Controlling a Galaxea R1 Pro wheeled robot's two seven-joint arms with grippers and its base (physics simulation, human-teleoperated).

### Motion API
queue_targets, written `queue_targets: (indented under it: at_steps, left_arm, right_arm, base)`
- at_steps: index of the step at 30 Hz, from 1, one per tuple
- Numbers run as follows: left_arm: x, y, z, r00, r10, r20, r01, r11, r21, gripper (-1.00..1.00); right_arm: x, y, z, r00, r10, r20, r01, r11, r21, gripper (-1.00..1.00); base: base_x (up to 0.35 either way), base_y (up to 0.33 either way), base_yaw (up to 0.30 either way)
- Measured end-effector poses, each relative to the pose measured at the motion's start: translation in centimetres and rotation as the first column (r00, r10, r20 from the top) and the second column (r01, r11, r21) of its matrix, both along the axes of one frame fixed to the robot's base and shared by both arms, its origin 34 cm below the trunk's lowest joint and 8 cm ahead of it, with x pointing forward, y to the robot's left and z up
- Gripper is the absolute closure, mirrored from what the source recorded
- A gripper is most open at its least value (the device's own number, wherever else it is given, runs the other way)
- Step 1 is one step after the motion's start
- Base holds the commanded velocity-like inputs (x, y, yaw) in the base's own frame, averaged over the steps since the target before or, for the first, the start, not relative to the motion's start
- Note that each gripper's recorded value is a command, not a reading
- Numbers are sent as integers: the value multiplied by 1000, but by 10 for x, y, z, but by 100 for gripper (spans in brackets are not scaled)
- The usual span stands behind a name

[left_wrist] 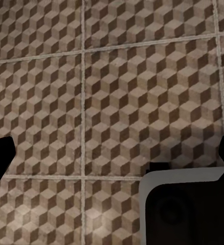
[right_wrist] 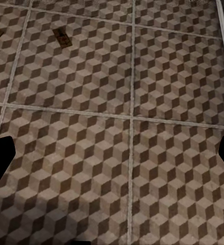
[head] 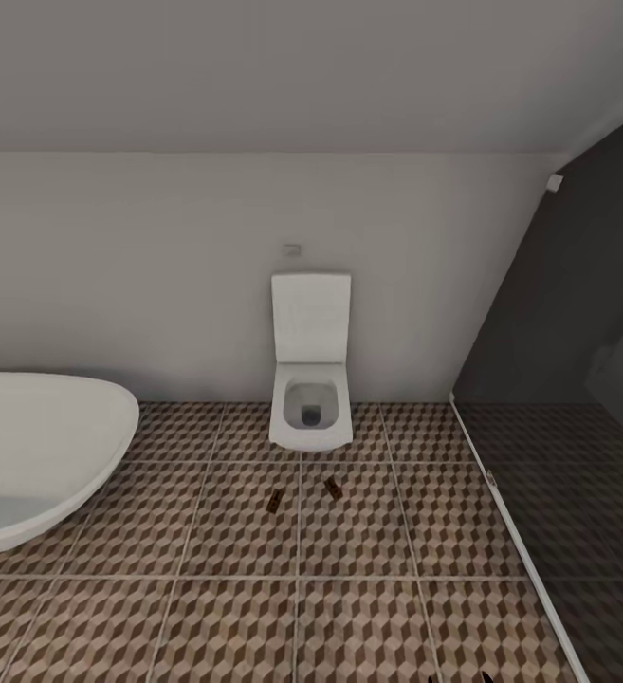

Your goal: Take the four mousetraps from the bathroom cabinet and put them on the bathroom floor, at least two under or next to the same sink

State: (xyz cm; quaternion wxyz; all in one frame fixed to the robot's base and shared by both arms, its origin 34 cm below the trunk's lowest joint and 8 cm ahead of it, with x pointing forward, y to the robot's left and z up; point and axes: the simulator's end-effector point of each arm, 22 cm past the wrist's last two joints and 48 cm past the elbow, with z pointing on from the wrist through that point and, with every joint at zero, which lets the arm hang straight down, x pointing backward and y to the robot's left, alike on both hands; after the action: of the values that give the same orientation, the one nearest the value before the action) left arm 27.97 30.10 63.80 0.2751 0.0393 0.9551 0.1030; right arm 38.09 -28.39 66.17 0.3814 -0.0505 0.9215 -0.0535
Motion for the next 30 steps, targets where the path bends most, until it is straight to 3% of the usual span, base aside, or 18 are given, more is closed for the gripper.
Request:
queue_targets:
  at_steps: [30]
  left_arm:
    - [17, 0, 8, 999, 0, 47, 0, 1000, 0, -100]
  right_arm:
    - [16, 0, 13, 999, 1, 47, -1, 1000, 0, -100]
  base:
    - [0, 0, 0]
